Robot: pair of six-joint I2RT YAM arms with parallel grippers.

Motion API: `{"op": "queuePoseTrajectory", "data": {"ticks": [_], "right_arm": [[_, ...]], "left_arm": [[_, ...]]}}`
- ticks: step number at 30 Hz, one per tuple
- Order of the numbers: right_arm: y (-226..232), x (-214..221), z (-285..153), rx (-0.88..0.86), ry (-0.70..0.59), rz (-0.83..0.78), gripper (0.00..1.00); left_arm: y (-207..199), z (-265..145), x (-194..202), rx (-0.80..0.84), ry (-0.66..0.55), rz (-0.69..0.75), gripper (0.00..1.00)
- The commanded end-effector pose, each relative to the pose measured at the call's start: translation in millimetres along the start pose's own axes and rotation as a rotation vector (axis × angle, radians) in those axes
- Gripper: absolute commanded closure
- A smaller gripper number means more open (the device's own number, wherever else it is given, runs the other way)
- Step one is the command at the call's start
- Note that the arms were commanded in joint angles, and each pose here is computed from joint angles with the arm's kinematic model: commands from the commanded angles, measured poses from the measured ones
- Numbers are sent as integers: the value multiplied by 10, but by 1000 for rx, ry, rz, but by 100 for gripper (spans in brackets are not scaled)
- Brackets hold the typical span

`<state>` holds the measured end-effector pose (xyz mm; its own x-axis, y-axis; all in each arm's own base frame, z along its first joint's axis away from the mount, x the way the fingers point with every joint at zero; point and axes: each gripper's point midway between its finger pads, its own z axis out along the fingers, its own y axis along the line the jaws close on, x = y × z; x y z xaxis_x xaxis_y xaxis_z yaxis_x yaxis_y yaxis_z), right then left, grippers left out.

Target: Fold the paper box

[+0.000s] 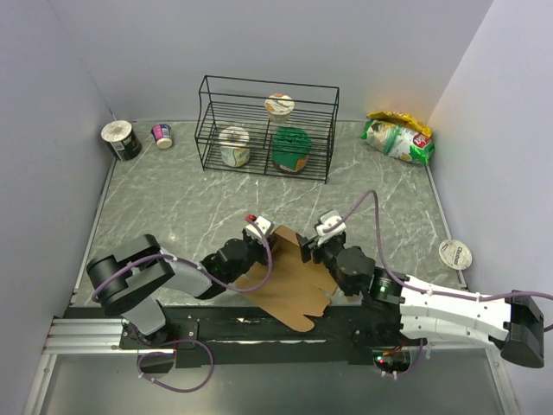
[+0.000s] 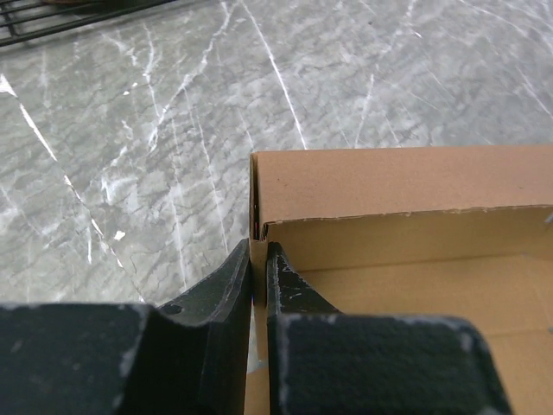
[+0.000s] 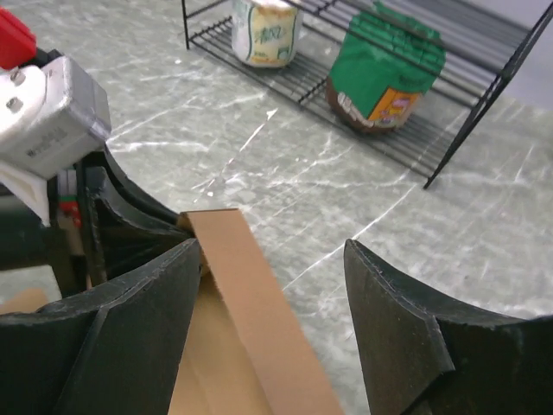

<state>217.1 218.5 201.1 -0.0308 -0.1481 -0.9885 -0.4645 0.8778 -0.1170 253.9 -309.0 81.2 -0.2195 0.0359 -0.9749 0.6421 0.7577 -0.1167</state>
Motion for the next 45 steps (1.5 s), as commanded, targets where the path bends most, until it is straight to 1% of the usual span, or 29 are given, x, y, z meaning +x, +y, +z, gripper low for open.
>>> {"op": "queuePoseTrajectory", "data": {"ticks": [1, 2, 3, 5, 6, 7, 9, 12, 15, 20, 23, 28, 36, 38, 40, 45], "right_arm": [[-48, 3, 83, 111, 92, 102, 28], [-69, 24, 103, 156, 106, 152, 29], [-159, 11, 120, 227, 111, 157, 32], [-154, 96, 203, 271, 127, 142, 34], [-149, 32, 251, 286, 110, 160, 39], [-126, 93, 307, 294, 126, 141, 41], [-117, 69, 397, 310, 124, 163, 46], [-69, 169, 557, 303, 149, 201, 50], [-3, 321, 676, 277, 172, 226, 51], [151, 584, 746, 215, 214, 188, 54], [178, 779, 709, 233, 270, 151, 57], [215, 1042, 595, 249, 335, 127, 59], [161, 1288, 457, 271, 405, 116, 60], [131, 1307, 430, 280, 410, 119, 60], [110, 1304, 410, 284, 410, 122, 60], [100, 1287, 398, 288, 408, 118, 59]], "left_arm": [[131, -11, 205, -123, 59, 40, 99], [133, -16, 215, -132, 58, 37, 99], [119, -16, 193, -138, 44, 32, 99], [107, -12, 226, -137, 46, 27, 99], [86, -6, 229, -132, 42, 23, 99], [85, 1, 263, -134, 49, 24, 99], [56, -2, 286, -131, 49, 19, 99], [56, -26, 296, -140, 35, 2, 99], [64, -42, 313, -145, 32, -12, 99], [18, -53, 353, -123, 29, -37, 99], [16, -54, 394, -127, 40, -43, 99], [9, -77, 425, -129, 42, -66, 98], [-99, -108, 552, -98, 67, -101, 89], [-124, -118, 564, -93, 67, -107, 85], [-137, -128, 568, -89, 64, -112, 85], [-185, -112, 521, -72, 55, -107, 77]]}}
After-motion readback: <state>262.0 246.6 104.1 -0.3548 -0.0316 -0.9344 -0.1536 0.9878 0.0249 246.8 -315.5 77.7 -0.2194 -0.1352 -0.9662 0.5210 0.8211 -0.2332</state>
